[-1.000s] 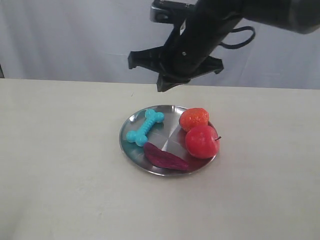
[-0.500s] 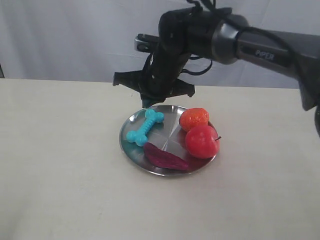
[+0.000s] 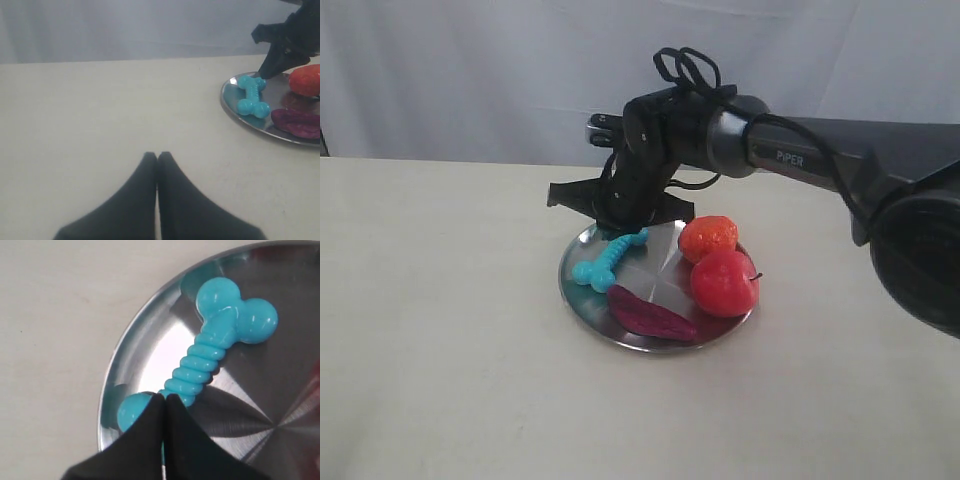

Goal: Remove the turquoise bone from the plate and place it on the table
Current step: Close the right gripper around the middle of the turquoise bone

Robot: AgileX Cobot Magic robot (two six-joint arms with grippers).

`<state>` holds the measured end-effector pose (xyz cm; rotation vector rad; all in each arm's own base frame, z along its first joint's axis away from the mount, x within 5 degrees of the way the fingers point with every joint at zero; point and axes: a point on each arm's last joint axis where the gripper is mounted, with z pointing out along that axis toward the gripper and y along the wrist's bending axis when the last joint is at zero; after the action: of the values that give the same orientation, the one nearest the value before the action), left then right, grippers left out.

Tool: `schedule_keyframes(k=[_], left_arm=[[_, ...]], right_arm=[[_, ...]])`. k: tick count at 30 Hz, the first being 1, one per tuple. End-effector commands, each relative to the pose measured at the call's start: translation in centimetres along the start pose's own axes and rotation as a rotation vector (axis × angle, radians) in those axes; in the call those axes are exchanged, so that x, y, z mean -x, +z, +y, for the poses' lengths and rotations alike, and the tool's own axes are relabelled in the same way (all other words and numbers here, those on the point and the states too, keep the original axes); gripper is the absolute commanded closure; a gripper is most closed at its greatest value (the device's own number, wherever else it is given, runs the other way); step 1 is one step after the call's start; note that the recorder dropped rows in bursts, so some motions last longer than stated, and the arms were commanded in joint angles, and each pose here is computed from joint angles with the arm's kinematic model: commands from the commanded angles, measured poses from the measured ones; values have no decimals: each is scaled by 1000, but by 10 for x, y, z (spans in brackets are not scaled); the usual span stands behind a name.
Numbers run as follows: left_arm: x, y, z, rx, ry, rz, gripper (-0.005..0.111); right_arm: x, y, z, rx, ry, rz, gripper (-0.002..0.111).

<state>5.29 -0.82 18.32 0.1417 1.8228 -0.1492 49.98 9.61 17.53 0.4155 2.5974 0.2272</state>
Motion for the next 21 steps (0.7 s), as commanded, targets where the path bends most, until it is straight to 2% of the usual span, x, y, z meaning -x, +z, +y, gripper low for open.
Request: schedule_keyframes(k=[1,2,3,7,9,21], left_arm=[[-1,0,0,-3,0,1,107],[-1,0,0,-3,0,1,107],[-1,0,0,-3,0,1,107],[-1,0,0,-3,0,1,107],[-1,0,0,-3,0,1,107],[-1,0,0,-3,0,1,107]], right_arm=[[4,1,1,7,-5,-33,108],[3,1,0,4,-5,-27,108],[3,1,0,2,-5,-24,103],[3,1,0,1,-5,-22,65],[3,1,0,4,-5,-28,54],[7,1,3,34,1,-70,54]])
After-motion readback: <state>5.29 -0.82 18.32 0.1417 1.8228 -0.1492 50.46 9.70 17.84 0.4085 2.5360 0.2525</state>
